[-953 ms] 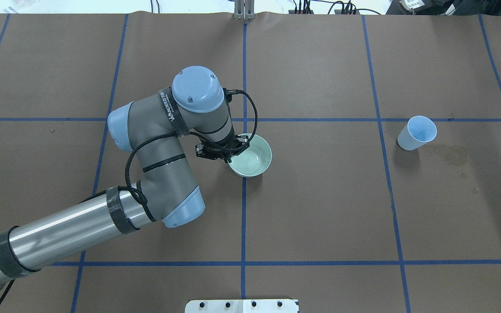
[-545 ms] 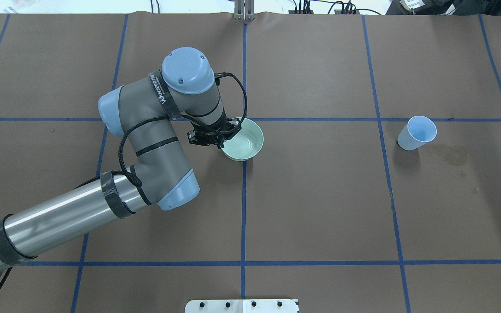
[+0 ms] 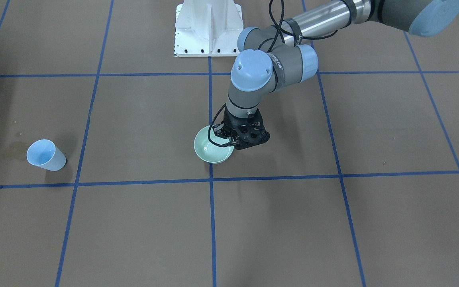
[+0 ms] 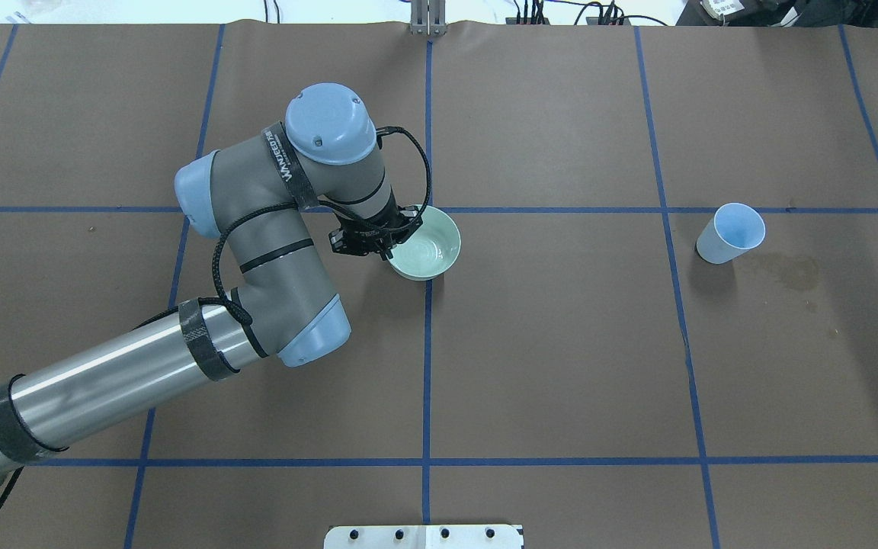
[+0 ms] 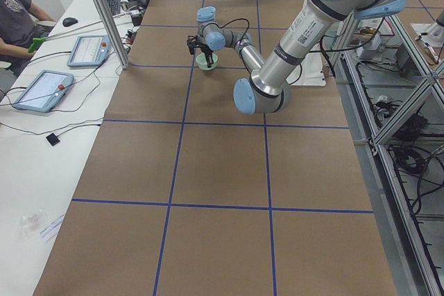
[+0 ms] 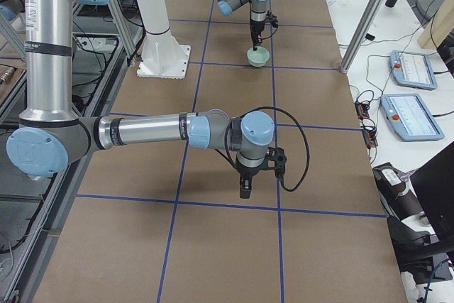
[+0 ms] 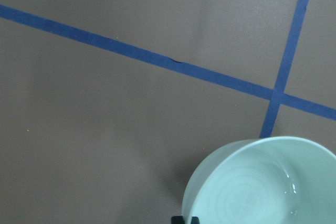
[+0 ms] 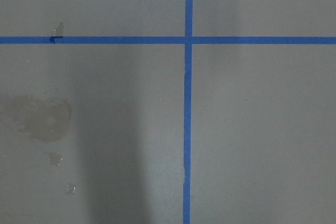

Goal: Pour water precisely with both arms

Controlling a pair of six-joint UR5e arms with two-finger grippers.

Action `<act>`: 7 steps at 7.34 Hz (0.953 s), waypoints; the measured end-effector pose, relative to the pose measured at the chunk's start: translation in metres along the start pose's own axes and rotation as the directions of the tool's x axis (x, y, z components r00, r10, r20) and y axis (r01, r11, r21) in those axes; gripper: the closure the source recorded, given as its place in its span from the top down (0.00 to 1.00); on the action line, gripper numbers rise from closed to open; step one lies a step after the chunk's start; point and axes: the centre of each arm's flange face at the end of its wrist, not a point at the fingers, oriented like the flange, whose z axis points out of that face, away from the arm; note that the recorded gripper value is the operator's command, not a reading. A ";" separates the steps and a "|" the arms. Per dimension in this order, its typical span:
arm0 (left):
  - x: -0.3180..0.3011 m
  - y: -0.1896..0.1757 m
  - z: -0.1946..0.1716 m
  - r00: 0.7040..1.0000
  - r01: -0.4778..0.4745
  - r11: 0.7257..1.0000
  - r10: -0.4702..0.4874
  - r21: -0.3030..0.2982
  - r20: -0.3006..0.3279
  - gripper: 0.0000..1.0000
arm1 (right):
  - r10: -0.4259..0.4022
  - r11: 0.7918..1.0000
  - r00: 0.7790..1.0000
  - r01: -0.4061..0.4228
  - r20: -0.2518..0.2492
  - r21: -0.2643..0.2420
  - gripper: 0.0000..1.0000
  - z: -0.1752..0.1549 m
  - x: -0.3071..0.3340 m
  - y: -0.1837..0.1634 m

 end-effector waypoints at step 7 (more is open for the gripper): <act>0.003 0.005 0.010 1.000 0.008 1.000 -0.008 -0.008 -0.016 0.34 | 0.001 1.000 1.000 -0.001 0.001 -0.001 1.00 0.001 0.000 0.000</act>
